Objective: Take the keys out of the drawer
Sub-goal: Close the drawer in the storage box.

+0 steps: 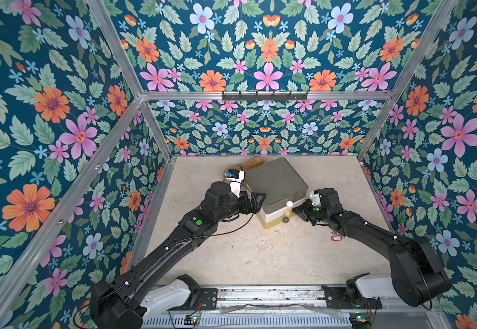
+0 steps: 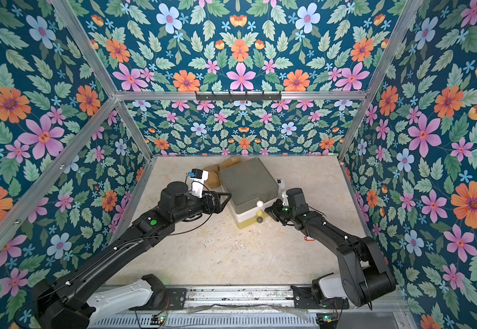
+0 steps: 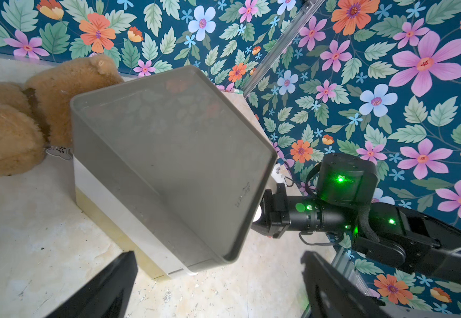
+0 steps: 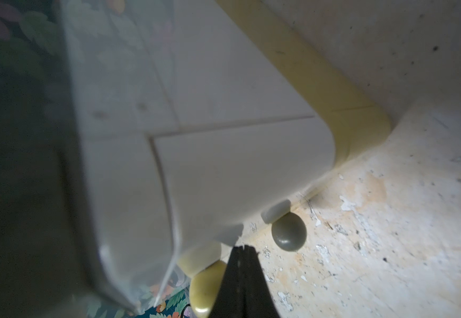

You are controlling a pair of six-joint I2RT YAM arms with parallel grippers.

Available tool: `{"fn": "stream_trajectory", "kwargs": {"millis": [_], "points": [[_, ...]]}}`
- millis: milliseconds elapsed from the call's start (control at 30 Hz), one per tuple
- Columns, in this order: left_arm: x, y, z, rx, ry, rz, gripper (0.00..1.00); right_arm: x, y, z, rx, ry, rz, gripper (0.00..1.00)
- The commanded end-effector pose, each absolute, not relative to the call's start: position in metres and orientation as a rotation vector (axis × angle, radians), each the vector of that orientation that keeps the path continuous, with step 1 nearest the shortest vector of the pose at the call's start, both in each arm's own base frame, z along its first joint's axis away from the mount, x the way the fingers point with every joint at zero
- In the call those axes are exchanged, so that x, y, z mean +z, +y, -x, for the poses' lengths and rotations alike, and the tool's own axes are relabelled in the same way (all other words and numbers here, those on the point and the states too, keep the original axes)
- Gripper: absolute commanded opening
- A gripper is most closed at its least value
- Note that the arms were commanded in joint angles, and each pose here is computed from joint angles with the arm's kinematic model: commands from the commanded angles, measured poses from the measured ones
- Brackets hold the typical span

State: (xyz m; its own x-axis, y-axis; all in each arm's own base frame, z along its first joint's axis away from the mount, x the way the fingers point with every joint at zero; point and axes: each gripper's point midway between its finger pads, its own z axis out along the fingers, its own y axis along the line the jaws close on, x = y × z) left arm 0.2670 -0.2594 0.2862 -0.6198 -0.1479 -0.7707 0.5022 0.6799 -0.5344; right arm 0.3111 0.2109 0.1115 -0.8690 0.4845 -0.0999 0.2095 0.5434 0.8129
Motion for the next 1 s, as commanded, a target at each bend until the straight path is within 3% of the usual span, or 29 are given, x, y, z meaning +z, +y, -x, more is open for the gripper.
{"fn": "stream_trajectory", "kwargs": {"millis": [0, 467, 967], "points": [[0.284, -0.254, -0.266, -0.954, 2.042, -0.247, 0.99, 0.118, 0.215, -0.318, 1.26, 2.433, -0.553, 0.0], [0.277, -0.239, -0.257, -0.931, 2.054, -0.197, 0.99, 0.116, 0.214, -0.317, 1.265, 2.42, -0.553, 0.05], [0.285, -0.235, -0.258, -0.882, 2.043, -0.224, 0.99, 0.109, 0.194, -0.294, 1.177, 2.44, -0.608, 0.4]]}}
